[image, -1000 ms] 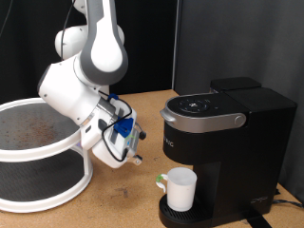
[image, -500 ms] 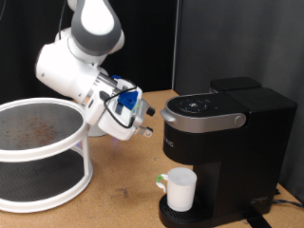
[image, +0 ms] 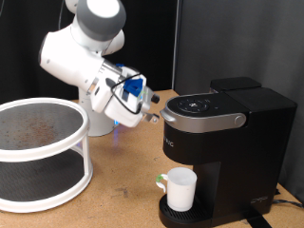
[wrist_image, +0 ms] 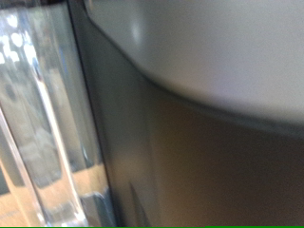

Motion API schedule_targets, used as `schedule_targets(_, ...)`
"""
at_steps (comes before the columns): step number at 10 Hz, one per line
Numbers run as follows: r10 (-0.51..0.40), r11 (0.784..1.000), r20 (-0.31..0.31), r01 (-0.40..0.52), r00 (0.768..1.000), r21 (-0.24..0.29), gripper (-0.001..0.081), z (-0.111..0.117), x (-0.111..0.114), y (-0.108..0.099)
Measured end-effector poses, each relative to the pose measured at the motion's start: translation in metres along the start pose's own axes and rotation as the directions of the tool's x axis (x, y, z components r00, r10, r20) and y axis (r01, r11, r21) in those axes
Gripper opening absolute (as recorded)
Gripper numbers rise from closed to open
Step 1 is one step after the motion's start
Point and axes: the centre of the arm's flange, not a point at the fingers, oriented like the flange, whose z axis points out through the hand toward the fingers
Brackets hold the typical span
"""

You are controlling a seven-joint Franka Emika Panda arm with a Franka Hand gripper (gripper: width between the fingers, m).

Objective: Make a cup of coffee with the keurig machine

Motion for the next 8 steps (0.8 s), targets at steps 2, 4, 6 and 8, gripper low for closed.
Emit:
schedule_targets(2,0.033,0.999,0.072,-0.033,0.997,-0.002,0.0807,-0.003,0.014,-0.026)
schedule_targets(4,0.006,1.0,0.092,-0.006,0.996,0.003,0.0807,-0.009,0.028,-0.052)
schedule_targets(6,-0.044,0.999,0.055,0.042,0.998,0.028,0.0807,-0.019,0.041,-0.075)
schedule_targets(8,-0.058,0.998,0.04,0.056,0.998,0.037,0.0807,-0.024,0.042,-0.082)
